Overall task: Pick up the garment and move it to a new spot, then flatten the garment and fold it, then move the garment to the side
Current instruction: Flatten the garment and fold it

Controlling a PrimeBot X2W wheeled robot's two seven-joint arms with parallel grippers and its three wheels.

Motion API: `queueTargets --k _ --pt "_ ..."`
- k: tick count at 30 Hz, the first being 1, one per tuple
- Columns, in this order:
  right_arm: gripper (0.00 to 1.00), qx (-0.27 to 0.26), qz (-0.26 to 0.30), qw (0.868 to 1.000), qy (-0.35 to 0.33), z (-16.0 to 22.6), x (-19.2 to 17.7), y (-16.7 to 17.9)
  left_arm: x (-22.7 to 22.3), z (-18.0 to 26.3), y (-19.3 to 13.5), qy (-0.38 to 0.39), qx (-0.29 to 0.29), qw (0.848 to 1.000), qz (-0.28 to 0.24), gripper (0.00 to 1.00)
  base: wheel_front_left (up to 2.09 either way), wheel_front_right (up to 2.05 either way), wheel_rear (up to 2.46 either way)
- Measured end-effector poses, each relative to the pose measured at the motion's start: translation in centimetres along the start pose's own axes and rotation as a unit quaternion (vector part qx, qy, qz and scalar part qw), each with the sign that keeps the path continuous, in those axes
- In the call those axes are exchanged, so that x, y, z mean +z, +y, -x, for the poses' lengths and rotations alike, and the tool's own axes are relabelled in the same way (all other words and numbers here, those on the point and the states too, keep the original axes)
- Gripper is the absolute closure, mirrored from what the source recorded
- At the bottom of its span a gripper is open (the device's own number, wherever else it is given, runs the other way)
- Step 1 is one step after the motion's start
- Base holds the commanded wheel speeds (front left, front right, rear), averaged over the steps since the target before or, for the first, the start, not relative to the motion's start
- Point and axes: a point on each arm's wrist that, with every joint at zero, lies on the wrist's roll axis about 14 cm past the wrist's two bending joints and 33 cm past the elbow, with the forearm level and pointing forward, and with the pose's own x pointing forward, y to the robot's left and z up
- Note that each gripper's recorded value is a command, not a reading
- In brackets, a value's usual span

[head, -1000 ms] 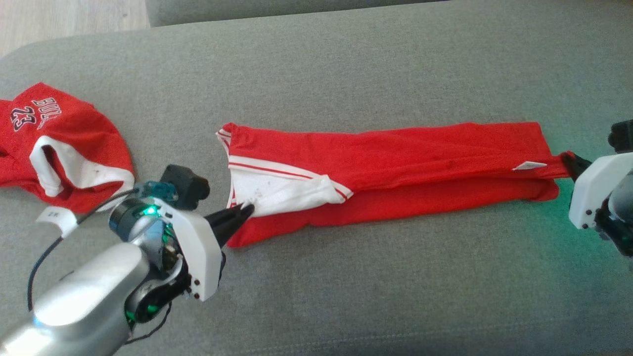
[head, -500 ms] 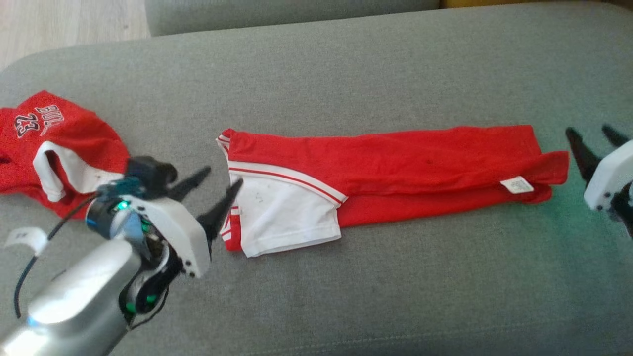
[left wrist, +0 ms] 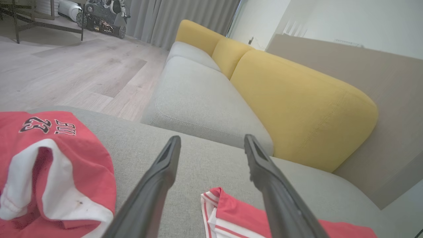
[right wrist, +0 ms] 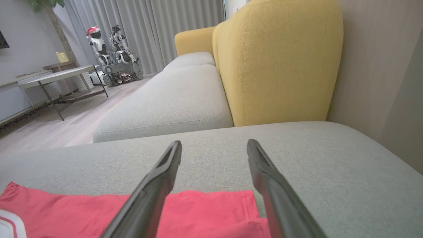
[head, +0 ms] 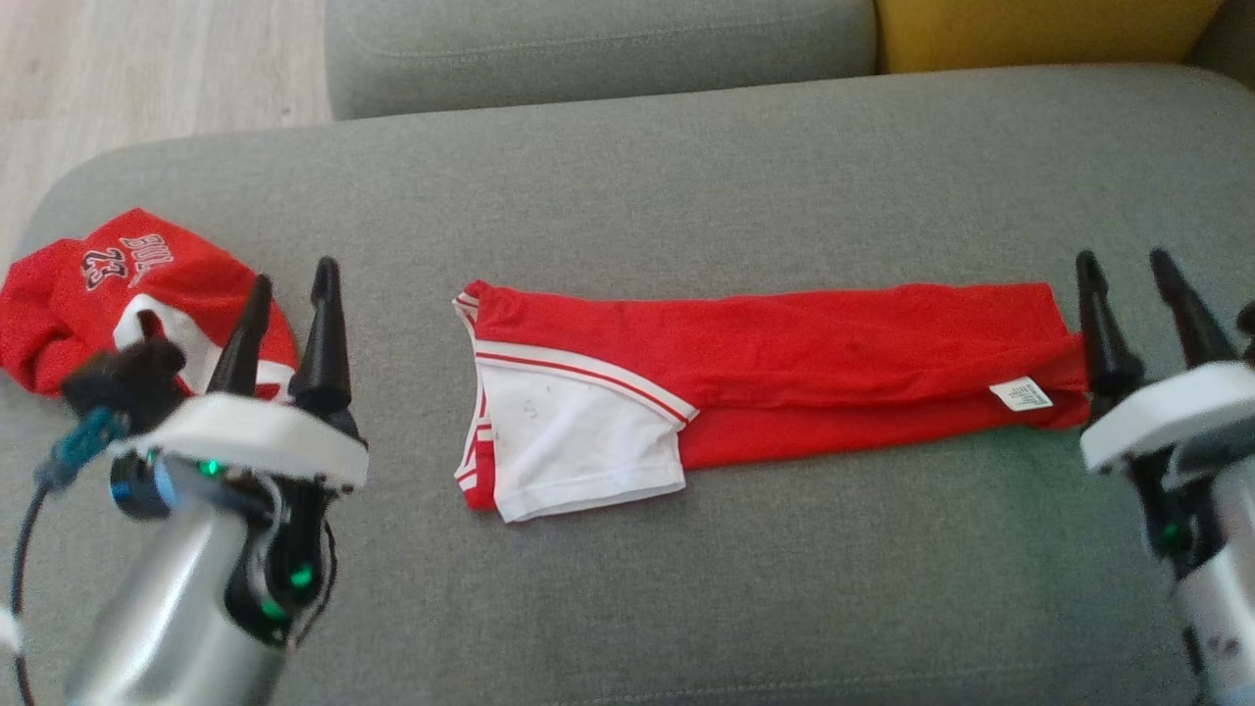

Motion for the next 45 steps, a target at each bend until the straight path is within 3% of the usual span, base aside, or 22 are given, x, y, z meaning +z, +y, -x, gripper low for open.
queueTargets --k 5,9,17,27,34,45 --pt "0.00 -0.004 -0.008 1.000 -0.007 1.7 -1.8 1.4 -1.1 2.7 1.2 -0.020 0.040 0.998 0.034 0.00 0.00 0.00 0.00" --pt "0.00 -0.020 -0.017 1.000 -0.002 2.7 -3.0 1.6 -2.2 4.2 2.3 -0.019 0.058 0.998 0.031 0.00 0.00 0.00 0.00" --pt "0.00 -0.037 -0.015 0.999 0.003 2.8 -3.2 1.2 -2.9 3.9 2.3 -0.019 0.045 0.999 0.015 0.00 0.00 0.00 0.00" --pt "0.00 -0.088 -0.015 0.992 0.092 0.7 -6.6 -1.2 -5.3 2.6 2.1 0.010 0.034 0.999 0.012 0.00 0.00 0.00 0.00" --pt "0.00 -0.128 -0.009 0.979 0.160 -0.3 -9.5 -3.5 -6.3 1.5 2.8 0.021 0.034 0.999 0.009 0.00 0.00 0.00 0.00" --pt "0.00 -0.133 -0.030 0.956 0.260 -0.8 -13.5 -2.8 -6.4 0.3 3.9 0.019 0.044 0.999 0.007 0.00 0.00 0.00 0.00"
